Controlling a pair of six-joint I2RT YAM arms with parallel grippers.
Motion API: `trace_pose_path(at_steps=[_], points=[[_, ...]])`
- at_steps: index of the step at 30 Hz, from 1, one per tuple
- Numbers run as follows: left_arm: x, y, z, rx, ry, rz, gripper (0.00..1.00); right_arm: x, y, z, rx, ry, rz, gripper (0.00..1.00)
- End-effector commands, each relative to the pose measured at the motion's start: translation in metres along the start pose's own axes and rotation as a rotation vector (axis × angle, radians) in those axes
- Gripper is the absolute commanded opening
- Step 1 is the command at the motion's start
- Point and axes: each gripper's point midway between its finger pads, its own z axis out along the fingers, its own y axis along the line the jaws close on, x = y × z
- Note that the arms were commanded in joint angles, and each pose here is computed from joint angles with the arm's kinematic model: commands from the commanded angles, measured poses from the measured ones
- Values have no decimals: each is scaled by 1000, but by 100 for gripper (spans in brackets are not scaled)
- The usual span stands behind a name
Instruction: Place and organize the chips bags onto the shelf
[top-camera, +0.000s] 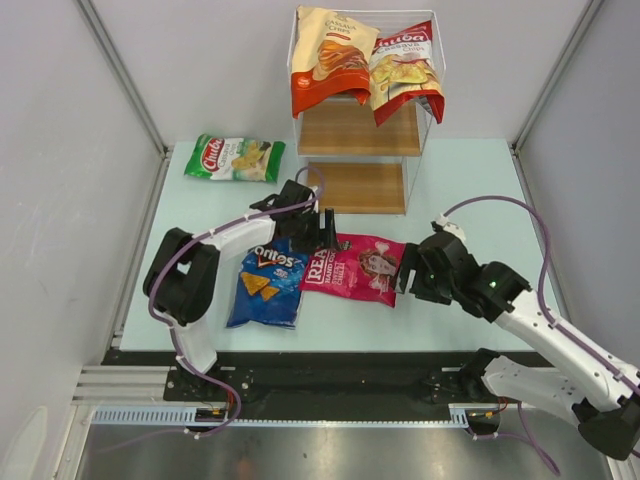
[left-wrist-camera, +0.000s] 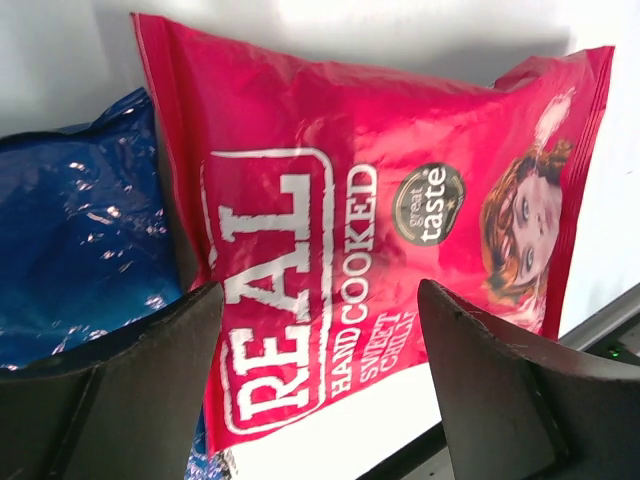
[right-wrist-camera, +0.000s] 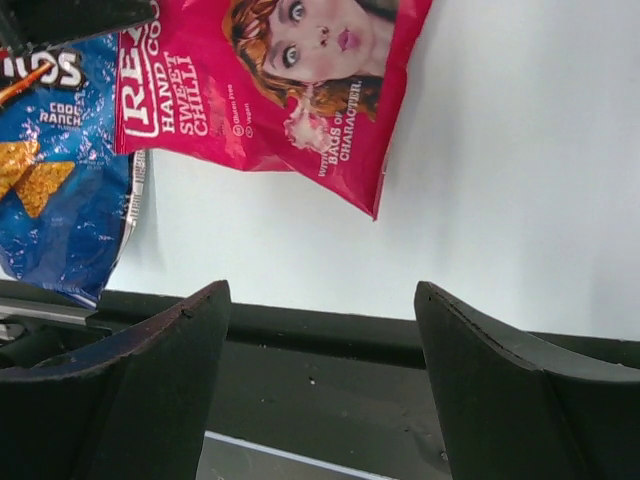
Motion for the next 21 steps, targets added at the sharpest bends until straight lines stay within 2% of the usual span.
trace_pose_path(at_steps=[1, 8, 14, 21], points=[[-18, -8, -25, -14, -59, 69, 84, 0, -8, 0, -30, -3, 47, 80], [-12, 3, -25, -65, -57, 61, 84, 2, -16, 15, -23, 28, 51, 79], [-3, 18, -3, -85, -6, 85, 84, 1, -25, 19, -17, 31, 66, 79], [18, 1, 22, 83, 76, 76, 83, 2, -42, 16, 27, 42, 105, 79]])
